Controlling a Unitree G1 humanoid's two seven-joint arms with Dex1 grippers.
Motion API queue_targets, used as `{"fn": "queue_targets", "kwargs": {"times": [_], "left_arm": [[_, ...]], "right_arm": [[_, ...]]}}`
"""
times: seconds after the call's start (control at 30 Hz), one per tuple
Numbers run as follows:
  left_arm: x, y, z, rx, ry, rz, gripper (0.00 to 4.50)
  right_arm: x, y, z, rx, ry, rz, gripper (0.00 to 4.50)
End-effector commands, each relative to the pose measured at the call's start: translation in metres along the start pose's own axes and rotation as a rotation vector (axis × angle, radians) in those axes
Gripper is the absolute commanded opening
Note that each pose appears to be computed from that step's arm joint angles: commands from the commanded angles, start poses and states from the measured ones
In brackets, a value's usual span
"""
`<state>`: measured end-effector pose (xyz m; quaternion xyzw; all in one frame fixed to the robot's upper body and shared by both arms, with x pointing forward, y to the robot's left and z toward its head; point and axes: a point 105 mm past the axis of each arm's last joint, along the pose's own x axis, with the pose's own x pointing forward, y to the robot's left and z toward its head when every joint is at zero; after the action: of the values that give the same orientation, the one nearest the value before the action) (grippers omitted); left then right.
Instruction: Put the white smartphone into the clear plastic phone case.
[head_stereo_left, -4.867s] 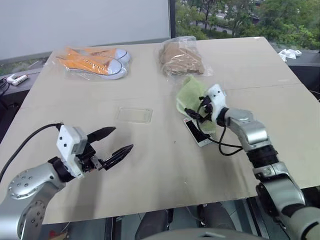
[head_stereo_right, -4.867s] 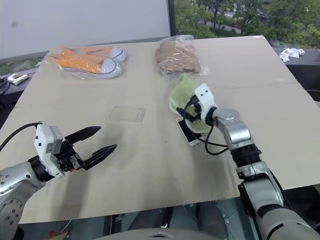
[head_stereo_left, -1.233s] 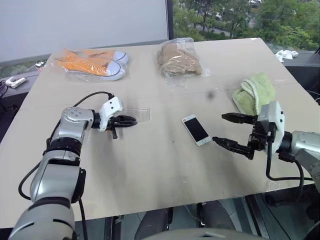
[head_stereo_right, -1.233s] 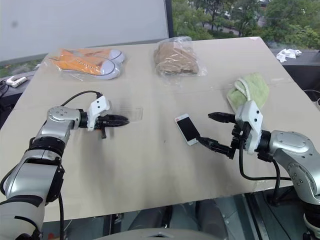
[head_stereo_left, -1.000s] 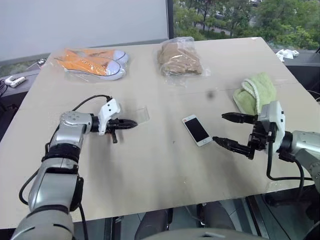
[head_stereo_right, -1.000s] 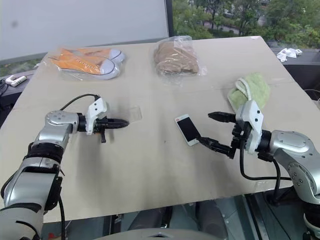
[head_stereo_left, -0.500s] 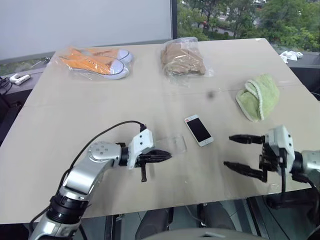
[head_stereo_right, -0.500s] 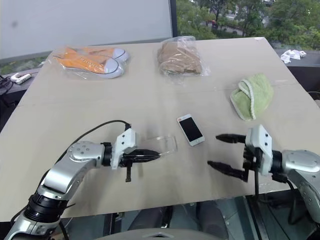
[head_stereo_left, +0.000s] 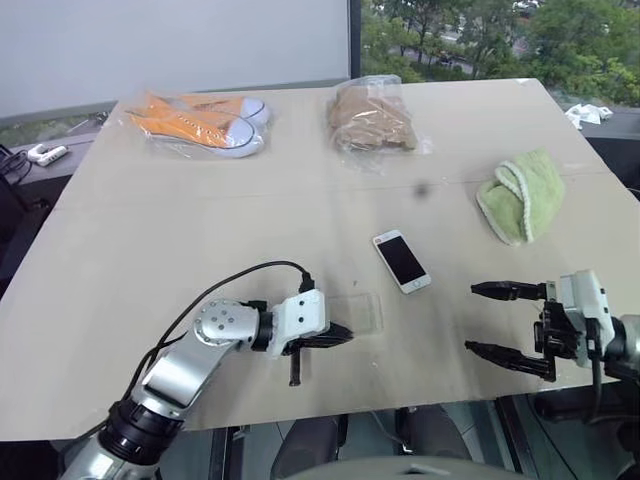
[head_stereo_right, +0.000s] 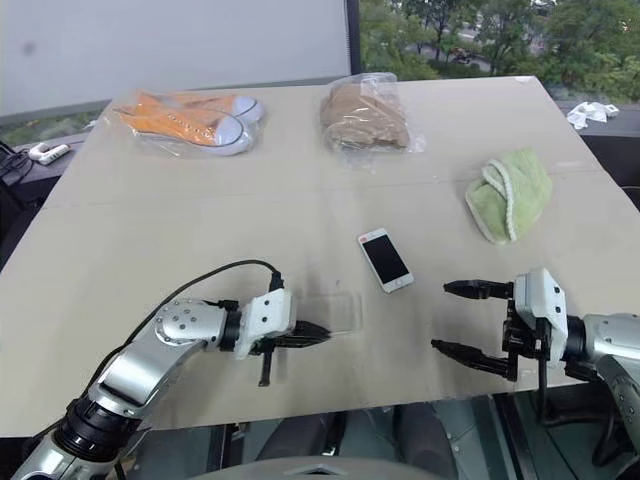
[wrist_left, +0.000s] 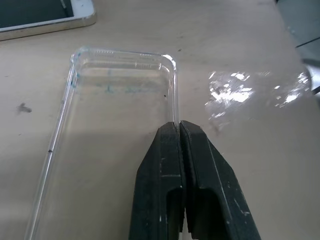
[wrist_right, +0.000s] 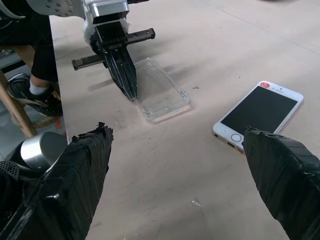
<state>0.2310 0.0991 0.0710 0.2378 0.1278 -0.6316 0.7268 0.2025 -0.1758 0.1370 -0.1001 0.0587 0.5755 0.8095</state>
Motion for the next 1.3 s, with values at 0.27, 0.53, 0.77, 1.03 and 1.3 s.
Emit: {"fn": "queue_targets", "kwargs": {"times": [0.27,0.53,0.77,1.03,1.3], "left_arm": [[-0.003,0.011,0.015,0.061,-0.063,0.053,3.39],[-0.057,0.013,0.047,-0.188,-0.198,0.092,4.48],[-0.126,0.02,0.025,-0.276,-0.104,0.223,4.48],[-0.144,0.011,0.007,-0.336,-0.072,0.336,4.48],[-0.142,0.003,0.018,-0.325,-0.134,0.348,4.48]], "right_arm": [[-0.002,-0.01,0.004,-0.054,-0.004,-0.066,4.5],[0.037,-0.039,0.0,0.011,0.027,-0.312,4.5],[0.081,-0.053,-0.011,0.062,0.036,-0.456,4.5],[0.105,-0.06,-0.024,0.024,0.153,-0.587,4.5],[0.113,-0.049,-0.025,0.149,0.211,-0.536,4.5]]}}
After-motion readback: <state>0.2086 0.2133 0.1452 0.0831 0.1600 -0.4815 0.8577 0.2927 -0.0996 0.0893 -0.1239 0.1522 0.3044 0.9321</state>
